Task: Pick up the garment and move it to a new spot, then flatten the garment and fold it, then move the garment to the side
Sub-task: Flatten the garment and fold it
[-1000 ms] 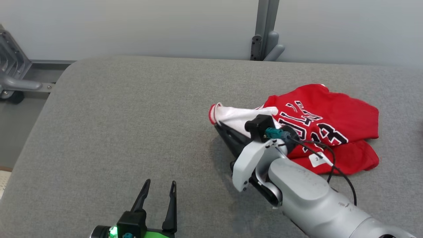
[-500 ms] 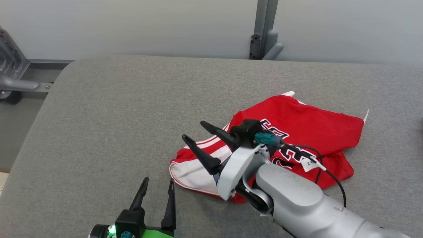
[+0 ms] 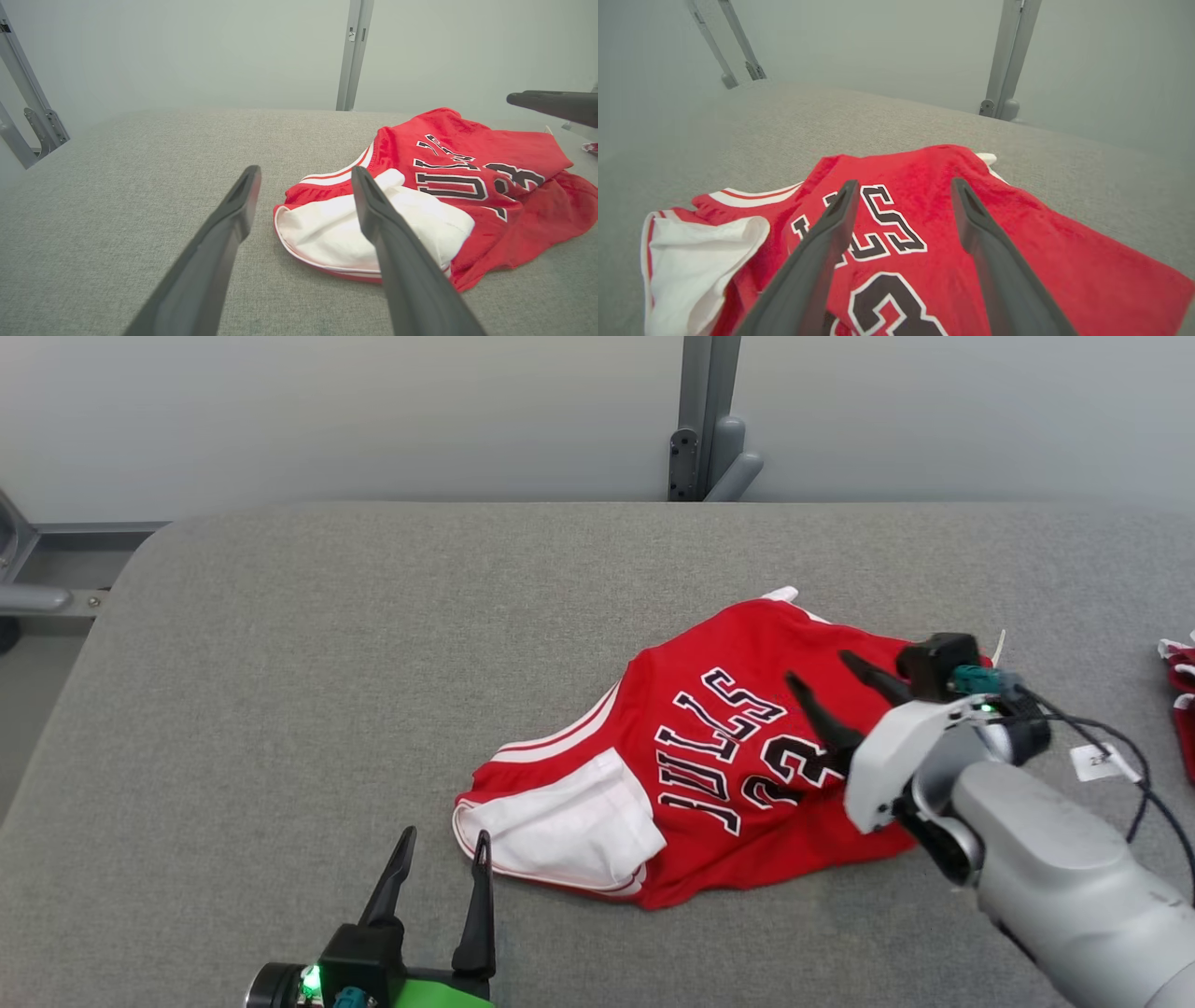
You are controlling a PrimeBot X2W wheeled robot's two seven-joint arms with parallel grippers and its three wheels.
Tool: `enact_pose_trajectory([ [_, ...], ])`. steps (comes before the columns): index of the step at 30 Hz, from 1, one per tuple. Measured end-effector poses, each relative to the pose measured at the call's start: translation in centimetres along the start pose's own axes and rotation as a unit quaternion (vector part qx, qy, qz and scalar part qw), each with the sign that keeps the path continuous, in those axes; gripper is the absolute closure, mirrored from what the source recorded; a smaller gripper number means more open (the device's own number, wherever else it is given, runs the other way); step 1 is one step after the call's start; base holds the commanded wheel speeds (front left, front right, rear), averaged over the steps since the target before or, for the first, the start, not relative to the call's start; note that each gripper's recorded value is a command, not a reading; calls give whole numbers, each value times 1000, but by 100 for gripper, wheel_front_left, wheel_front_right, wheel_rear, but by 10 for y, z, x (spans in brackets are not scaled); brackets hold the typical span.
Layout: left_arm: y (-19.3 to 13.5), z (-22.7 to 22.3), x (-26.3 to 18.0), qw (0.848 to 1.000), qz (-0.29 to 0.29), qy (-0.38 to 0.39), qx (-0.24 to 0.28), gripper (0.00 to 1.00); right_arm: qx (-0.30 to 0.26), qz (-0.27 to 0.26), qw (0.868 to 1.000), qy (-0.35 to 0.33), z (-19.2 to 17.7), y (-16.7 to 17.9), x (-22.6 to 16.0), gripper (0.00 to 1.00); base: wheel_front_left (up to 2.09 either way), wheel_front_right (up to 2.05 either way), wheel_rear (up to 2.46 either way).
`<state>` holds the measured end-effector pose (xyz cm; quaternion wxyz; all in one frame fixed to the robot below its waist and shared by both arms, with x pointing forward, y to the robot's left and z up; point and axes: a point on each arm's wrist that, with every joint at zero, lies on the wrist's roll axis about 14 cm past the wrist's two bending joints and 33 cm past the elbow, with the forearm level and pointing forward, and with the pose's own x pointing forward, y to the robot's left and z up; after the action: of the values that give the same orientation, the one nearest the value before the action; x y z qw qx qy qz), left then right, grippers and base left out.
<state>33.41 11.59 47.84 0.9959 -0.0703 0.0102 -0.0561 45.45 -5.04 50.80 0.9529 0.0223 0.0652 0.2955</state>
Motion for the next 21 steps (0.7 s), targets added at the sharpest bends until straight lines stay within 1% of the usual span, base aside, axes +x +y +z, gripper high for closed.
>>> enact_pose_trajectory([
  [4, -1, 5, 3, 1000, -2, -7, -3, 0, 6, -67, 996, 56, -20, -54, -15, 0, 0, 0, 0],
  [6, -2, 8, 4, 1000, -4, -12, -4, 0, 21, -97, 992, 78, -26, -77, -21, 0, 0, 0, 0],
  [7, -3, 13, 7, 1000, -6, -20, -4, 0, 33, -123, 986, 104, -36, -95, -28, 0, 0, 0, 0],
  [10, -5, 17, 9, 1000, -9, -26, -4, 0, 45, -164, 977, 130, -45, -123, -37, 0, 0, 0, 0],
  [13, -4, 20, 11, 1000, -9, -30, -4, 0, 57, -193, 969, 147, -52, -142, -42, 0, 0, 0, 0],
  [17, 0, 17, 12, 1000, -2, -25, -2, 0, 46, -217, 959, 174, -62, -160, -45, 0, 0, 0, 0],
  [21, 4, 13, 11, 1000, 5, -18, 0, 0, 65, -233, 950, 195, -78, -165, -45, 0, 0, 0, 0],
])
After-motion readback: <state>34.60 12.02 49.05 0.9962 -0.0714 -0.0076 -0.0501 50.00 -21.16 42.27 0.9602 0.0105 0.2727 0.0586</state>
